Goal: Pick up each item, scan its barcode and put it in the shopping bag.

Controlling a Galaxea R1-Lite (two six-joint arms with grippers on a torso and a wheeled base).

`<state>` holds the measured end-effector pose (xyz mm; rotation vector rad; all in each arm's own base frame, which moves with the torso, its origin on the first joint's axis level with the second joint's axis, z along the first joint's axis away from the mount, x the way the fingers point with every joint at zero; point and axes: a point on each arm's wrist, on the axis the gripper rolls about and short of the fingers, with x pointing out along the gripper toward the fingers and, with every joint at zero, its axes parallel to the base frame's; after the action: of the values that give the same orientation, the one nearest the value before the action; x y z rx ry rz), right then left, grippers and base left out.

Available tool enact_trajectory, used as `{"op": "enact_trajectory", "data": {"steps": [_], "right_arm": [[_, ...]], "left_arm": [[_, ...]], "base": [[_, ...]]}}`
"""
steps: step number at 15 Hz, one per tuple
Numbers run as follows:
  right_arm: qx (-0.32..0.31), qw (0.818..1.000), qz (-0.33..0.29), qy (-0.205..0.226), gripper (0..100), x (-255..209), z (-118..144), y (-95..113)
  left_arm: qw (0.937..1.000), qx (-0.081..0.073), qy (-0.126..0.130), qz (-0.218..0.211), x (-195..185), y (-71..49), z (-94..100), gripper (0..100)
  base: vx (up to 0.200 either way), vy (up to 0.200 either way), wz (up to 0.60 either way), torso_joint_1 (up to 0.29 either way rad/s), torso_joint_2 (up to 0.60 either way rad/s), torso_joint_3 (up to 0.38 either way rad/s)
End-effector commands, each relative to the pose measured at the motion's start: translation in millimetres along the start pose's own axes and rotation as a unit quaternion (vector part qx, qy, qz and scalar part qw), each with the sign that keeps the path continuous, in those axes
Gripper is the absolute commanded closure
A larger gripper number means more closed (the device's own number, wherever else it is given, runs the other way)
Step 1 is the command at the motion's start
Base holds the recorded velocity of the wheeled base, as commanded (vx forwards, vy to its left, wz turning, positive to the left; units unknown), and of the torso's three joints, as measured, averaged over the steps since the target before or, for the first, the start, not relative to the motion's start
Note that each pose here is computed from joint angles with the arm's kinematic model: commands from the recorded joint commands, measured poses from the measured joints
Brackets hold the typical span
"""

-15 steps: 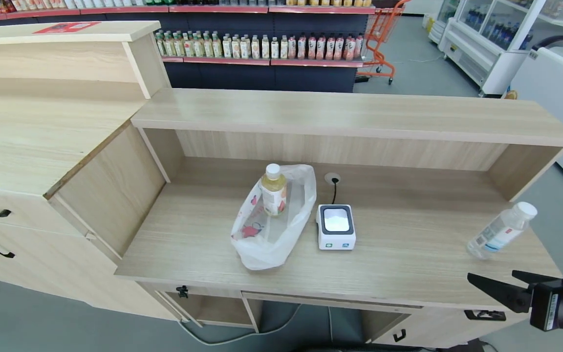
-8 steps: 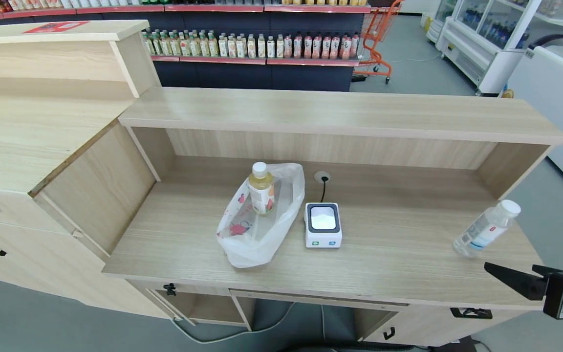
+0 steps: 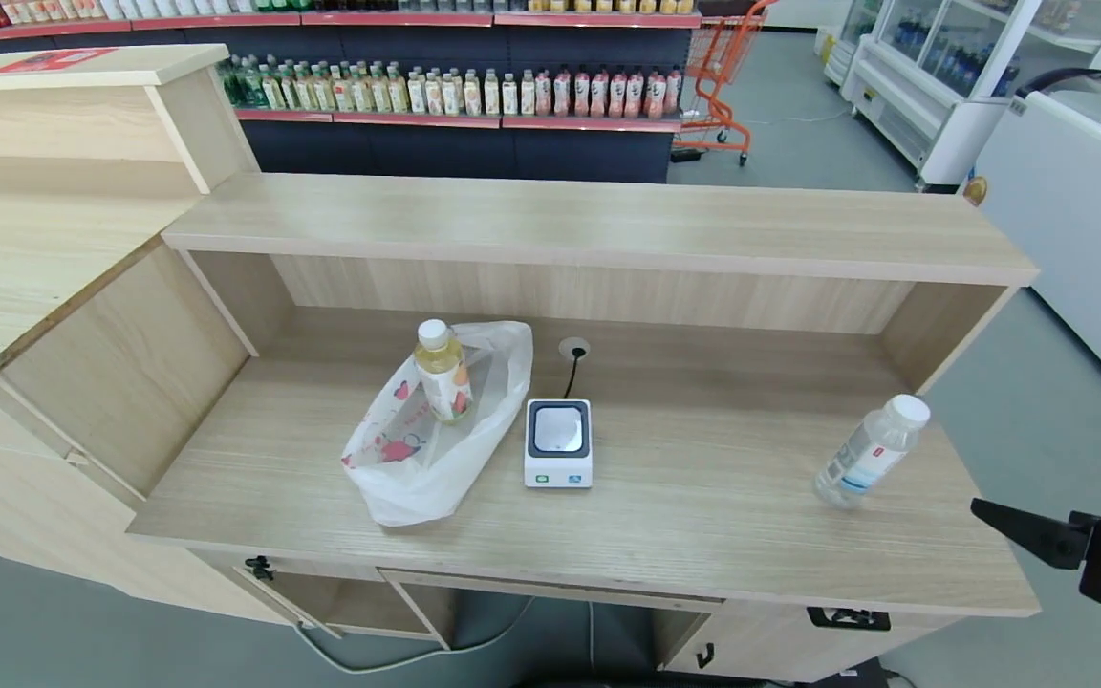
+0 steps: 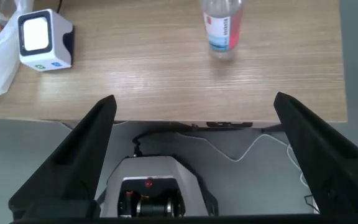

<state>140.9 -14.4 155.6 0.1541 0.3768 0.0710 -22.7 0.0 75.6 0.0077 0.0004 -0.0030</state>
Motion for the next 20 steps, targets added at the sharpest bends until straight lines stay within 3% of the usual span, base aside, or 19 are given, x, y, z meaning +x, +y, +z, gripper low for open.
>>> {"op": "enact_trajectory", "data": {"steps": [1, 9, 15, 17, 20], "right_arm": [[0.002, 1.0, -0.003, 0.002, 0, 2.1, 0.9, -1.6], [0.004, 1.0, -0.004, 0.012, 0, 3.4, -3.0, -2.3], [0.01, 0.997, -0.039, 0.071, 0, 41.3, -7.3, -8.8], [-0.006, 0.997, -0.01, 0.08, 0, 62.6, -15.4, 0.1], [-0.018, 0.999, -0.01, 0.046, 0, 112.4, -24.7, -2.3]], "left_arm": [[1.0, 0.0, 0.001, 0.0, 0.1, 0.0, 0.1, 0], [1.0, 0.0, 0.0, 0.001, 0.0, 0.0, 0.0, 0], [1.0, -0.002, 0.001, 0.001, 0.1, 0.0, 0.1, 0], [1.0, -0.002, 0.001, 0.001, 0.1, 0.0, 0.1, 0], [1.0, -0.002, 0.001, 0.001, 0.1, 0.0, 0.1, 0]], "base": [[0.0, -0.2, 0.0, 0.012, 0.0, -0.002], [0.0, -0.2, 0.0, 0.001, 0.0, 0.002], [0.0, 0.0, 0.0, 0.0, 0.0, 0.0], [0.0, 0.0, 0.0, 0.0, 0.0, 0.0], [0.0, 0.0, 0.0, 0.0, 0.0, 0.0]]}}
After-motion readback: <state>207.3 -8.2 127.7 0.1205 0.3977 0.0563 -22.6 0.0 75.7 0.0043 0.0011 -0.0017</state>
